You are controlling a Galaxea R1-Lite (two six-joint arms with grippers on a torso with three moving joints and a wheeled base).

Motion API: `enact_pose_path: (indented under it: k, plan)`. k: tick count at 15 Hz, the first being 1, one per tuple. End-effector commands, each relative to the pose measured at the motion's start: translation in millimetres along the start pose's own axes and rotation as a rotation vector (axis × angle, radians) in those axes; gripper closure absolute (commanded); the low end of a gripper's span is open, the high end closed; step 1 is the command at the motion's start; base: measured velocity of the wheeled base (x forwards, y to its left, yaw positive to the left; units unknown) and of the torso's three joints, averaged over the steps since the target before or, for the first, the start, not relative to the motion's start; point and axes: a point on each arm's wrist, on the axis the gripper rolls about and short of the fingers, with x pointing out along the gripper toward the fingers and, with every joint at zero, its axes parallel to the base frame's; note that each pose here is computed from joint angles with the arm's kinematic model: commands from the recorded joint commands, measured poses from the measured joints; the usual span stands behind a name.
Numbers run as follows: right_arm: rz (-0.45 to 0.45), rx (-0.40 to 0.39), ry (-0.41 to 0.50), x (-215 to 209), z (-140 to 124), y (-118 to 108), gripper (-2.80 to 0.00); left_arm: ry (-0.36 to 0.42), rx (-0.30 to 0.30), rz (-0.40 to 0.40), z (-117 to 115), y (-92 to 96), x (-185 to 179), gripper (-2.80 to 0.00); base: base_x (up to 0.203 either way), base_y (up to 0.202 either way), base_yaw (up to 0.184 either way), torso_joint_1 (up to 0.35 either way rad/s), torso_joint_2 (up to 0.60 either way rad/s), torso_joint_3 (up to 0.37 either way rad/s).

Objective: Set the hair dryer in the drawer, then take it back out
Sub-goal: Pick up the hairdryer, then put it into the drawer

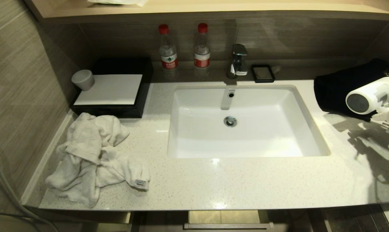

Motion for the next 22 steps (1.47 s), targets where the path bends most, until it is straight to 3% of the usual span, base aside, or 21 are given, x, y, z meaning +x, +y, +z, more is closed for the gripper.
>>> enact_pose_path:
  k: [1, 9, 17, 22]
  plan:
    - [-0.017, -0.019, -0.022, -15, 4, 7, 0.00, 0.003, 0.000, 0.000, 0, 0.0, 0, 0.00, 0.000, 0.000, 0.000, 0.000, 0.00, 0.000]
    - [-0.043, -0.025, -0.073, -41, 2, 37, 0.00, 0.003, 0.000, 0.000, 0, 0.0, 0, 0.00, 0.000, 0.000, 0.000, -0.258, 0.18, -0.078]
    - [-0.018, 0.047, -0.072, -58, -28, 82, 0.00, 0.003, 0.000, 0.000, 0, 0.0, 0, 0.00, 0.000, 0.000, 0.000, -0.301, 0.12, -0.183]
    - [-0.010, 0.047, -0.071, -60, -37, 94, 0.00, 0.003, 0.000, 0.000, 0, 0.0, 0, 0.00, 0.000, 0.000, 0.000, -0.255, 0.03, -0.233]
